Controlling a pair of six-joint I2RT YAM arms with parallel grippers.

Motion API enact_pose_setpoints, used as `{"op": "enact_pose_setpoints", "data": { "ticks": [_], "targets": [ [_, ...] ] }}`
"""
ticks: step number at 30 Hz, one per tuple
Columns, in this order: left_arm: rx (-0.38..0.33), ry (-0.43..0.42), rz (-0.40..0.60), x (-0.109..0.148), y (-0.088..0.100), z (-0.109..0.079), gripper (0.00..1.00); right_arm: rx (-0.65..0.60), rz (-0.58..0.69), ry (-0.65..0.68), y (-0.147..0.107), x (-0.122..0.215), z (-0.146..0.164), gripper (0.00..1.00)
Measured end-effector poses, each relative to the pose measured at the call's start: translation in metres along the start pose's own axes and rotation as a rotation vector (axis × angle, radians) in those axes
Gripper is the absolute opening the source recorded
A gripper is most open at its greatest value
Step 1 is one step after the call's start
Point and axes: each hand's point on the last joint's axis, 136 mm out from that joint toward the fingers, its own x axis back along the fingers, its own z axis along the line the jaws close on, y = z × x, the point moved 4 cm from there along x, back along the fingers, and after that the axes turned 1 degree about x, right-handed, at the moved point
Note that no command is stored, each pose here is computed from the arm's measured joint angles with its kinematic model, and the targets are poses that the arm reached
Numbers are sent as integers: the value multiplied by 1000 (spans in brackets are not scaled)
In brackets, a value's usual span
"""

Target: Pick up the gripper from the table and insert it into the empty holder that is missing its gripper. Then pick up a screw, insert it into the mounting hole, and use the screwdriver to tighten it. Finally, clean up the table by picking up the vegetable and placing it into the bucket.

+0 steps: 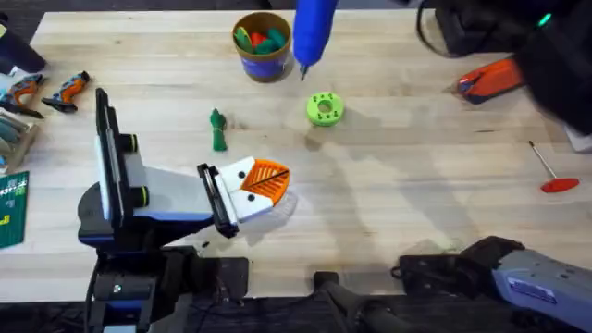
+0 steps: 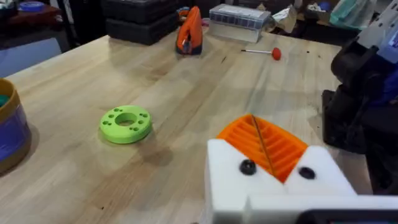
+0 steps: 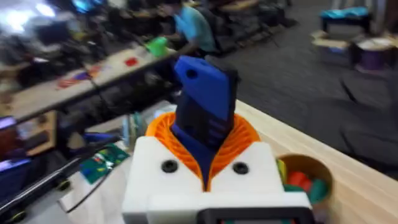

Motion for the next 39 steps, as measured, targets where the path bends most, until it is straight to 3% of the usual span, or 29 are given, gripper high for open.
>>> {"op": "enact_pose_setpoints", "data": {
  "ticks": [5, 17, 30, 39],
  "targets": [
    [0, 0, 0, 0, 0, 0, 6, -13, -88, 203, -9, 6, 25, 27],
    [0, 0, 0, 0, 0, 0, 6, -36, -39, 533, -34, -2, 89, 27],
    [0, 0, 0, 0, 0, 0, 5, -31, 6, 671, -61, -14, 114, 27],
    [0, 0, 0, 0, 0, 0, 5, 74, -28, 733, -65, -13, 136, 27]
  ]
}}
